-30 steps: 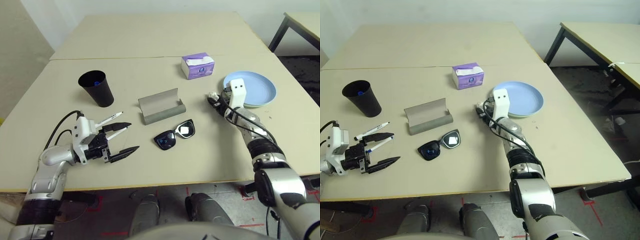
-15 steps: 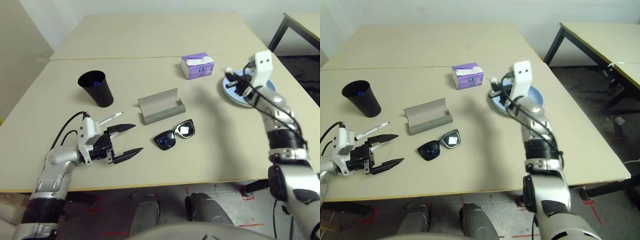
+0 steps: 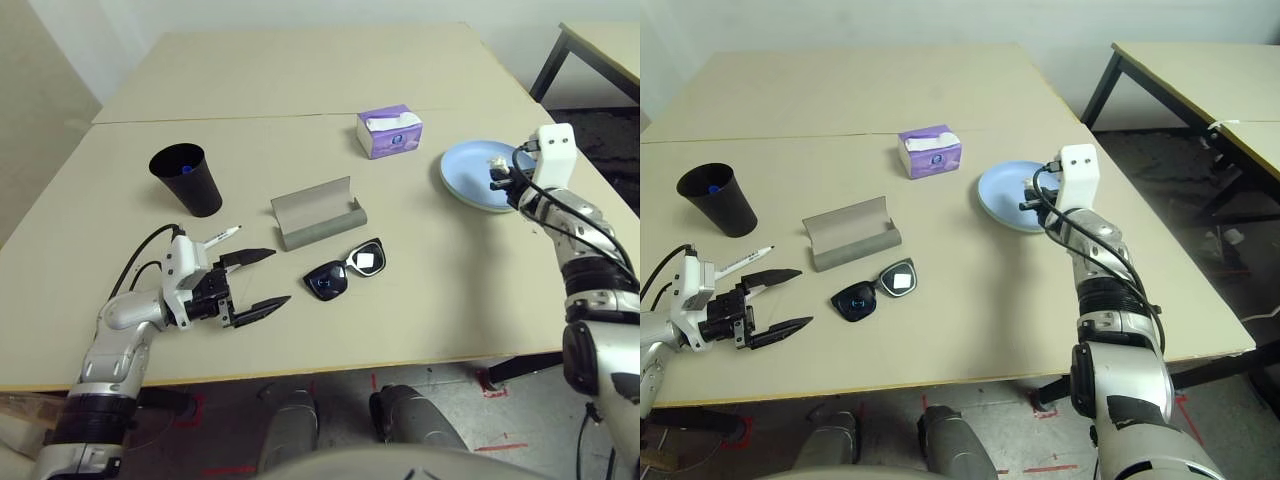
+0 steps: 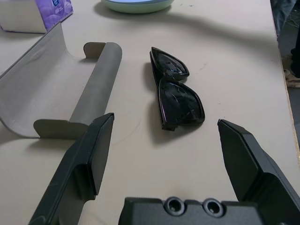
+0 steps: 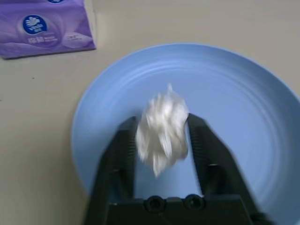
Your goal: Organize and tidy the items on the table.
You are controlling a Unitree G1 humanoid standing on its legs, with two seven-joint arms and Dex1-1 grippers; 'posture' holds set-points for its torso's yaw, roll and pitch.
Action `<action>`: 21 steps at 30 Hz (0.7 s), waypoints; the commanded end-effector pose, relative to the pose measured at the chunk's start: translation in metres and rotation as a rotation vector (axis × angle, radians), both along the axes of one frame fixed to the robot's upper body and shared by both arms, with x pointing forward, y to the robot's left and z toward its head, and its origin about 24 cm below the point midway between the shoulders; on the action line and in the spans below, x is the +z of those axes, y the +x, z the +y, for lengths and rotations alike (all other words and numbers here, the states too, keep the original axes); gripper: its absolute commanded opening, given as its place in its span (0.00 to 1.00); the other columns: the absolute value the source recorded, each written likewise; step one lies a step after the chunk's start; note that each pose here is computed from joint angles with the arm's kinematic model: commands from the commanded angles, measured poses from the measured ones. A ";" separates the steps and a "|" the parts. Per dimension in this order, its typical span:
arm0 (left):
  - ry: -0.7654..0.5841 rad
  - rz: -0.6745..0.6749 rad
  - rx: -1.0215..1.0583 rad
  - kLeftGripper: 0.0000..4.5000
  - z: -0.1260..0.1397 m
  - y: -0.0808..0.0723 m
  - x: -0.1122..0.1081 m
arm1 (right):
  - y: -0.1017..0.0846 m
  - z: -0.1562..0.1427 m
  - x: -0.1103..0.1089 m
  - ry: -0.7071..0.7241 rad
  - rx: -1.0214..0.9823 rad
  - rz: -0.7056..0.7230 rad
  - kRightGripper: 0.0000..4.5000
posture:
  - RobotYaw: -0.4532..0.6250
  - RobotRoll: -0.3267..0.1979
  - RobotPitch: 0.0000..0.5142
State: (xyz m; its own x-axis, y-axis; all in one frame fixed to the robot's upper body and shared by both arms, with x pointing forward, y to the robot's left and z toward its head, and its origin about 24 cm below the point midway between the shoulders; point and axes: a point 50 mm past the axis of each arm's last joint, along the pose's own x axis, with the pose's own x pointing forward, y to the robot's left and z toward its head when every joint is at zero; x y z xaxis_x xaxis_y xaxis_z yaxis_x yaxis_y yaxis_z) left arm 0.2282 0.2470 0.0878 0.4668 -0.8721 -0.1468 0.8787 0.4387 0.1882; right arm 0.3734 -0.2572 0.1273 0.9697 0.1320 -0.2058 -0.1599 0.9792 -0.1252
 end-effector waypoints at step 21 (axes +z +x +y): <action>0.031 0.016 -0.041 1.00 0.013 0.001 0.001 | -0.110 0.026 0.086 -0.153 0.317 0.054 0.99 | 0.29 0.62 0.21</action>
State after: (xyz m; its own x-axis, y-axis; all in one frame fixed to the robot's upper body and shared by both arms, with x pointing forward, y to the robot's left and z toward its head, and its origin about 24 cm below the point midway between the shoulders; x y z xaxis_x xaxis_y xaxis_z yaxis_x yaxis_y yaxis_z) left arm 0.2300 0.2549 0.0873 0.4314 -0.8855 -0.1728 0.8976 0.4020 0.1807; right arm 0.2716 -0.2521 0.2102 0.9248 0.2887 -0.2477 -0.3498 0.9013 -0.2555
